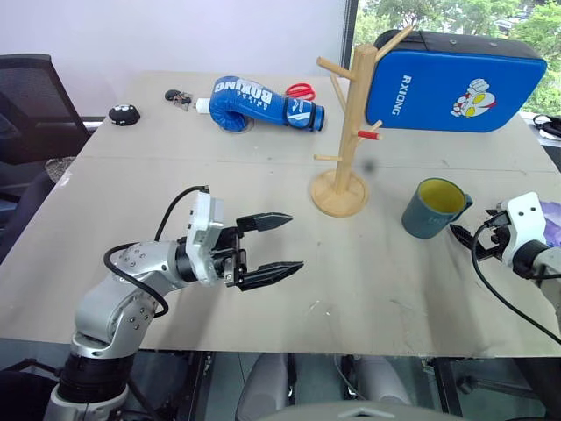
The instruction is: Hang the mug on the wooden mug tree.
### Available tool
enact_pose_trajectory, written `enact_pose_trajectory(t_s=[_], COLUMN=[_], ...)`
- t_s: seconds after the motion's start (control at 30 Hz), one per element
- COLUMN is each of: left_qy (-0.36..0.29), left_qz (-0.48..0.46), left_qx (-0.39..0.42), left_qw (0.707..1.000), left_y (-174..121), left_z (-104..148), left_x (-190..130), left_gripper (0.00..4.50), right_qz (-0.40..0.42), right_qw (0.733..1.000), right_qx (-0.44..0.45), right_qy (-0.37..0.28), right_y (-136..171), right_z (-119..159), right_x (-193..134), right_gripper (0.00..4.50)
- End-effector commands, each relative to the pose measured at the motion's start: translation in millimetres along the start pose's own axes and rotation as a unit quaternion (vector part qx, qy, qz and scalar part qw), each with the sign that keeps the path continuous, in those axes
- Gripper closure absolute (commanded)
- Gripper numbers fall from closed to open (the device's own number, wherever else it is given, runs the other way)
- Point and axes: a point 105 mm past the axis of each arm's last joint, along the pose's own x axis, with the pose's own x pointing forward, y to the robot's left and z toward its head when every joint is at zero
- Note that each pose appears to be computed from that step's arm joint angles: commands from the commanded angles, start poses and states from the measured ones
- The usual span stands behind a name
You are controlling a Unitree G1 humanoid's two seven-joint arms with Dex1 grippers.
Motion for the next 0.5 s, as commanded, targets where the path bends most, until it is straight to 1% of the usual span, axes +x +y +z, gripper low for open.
enact_pose_trajectory(t_s=[0.03,0.07,0.23,0.5], left_qy=[-0.007,-0.007,-0.006,-0.006], left_qz=[0.000,0.000,0.002,0.007], left_qx=[0.021,0.021,0.021,0.022], left_qw=[1.000,1.000,1.000,1.000], left_y=[-1,-1,0,0], left_z=[7,7,7,6], left_x=[0,0,-1,-3], left_gripper=[0.00,0.00,0.00,0.00], right_qz=[-0.013,-0.015,-0.010,-0.025], right_qw=[0.999,0.999,0.999,0.998], right_qx=[-0.008,-0.007,-0.002,0.022], right_qy=[-0.030,-0.035,-0.044,-0.059], right_y=[-5,-5,2,3], right_z=[15,17,19,18], right_x=[0,1,8,24], right_gripper=[1.37,1.62,1.62,1.62])
